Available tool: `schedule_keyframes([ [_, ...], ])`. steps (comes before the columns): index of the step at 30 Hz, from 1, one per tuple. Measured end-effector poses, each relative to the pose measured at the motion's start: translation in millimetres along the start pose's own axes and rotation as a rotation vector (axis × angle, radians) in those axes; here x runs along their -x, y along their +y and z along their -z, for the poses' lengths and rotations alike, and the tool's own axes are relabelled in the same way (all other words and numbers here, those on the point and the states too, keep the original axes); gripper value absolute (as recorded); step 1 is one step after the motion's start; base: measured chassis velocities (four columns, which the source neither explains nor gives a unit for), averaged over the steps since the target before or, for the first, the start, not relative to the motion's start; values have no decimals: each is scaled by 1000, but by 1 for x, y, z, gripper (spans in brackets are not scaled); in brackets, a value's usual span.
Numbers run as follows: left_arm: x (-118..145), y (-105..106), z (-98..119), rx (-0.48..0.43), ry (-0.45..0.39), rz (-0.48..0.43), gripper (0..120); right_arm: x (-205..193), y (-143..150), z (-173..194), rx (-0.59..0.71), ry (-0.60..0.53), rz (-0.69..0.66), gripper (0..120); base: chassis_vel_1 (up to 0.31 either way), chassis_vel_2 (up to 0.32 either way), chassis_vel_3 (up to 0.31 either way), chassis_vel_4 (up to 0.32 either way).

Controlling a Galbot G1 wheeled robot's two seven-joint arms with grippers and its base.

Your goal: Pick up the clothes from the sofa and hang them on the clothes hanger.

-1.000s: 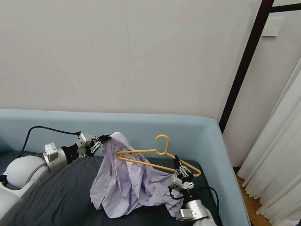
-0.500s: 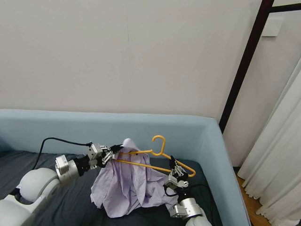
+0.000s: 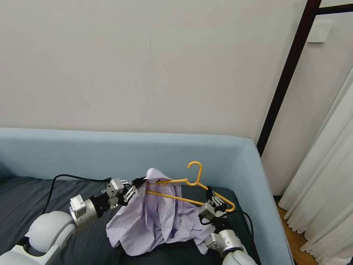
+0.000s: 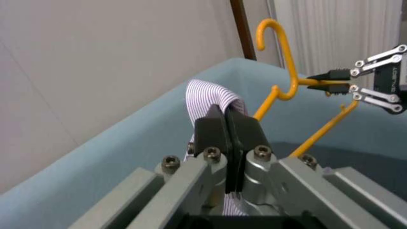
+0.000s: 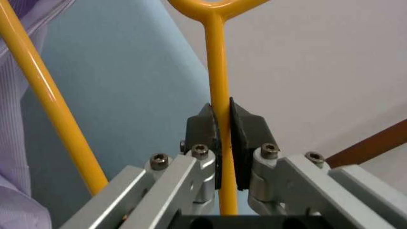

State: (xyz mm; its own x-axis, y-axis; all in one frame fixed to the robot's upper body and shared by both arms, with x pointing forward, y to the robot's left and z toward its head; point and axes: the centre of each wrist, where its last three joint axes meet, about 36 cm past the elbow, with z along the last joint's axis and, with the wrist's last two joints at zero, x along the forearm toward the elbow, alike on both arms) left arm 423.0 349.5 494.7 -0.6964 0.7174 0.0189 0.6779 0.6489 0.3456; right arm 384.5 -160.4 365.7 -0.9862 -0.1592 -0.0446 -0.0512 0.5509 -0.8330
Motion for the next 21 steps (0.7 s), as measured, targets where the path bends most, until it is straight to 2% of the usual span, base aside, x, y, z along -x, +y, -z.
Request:
schedule_keyframes([
  [4, 7, -18, 5, -24, -34, -20, 0, 1, -10, -3, -34, 44, 28, 4, 0, 0, 0, 0],
  [8, 10, -32, 1, -37, -34, -39, 0, 1, -11, -1, -40, 85, 70, 4, 0, 0, 0, 0],
  [10, 12, -44, -6, -40, -22, -62, 0, 1, -9, 3, -44, 101, 97, 4, 0, 0, 0, 0],
  [15, 14, -57, -24, -37, 8, -84, 0, 5, -4, 17, 7, 99, 113, 4, 0, 0, 0, 0],
  [21, 16, -64, -39, -28, 41, -86, 0, 10, -8, 27, 70, 100, 108, 4, 0, 0, 0, 0],
])
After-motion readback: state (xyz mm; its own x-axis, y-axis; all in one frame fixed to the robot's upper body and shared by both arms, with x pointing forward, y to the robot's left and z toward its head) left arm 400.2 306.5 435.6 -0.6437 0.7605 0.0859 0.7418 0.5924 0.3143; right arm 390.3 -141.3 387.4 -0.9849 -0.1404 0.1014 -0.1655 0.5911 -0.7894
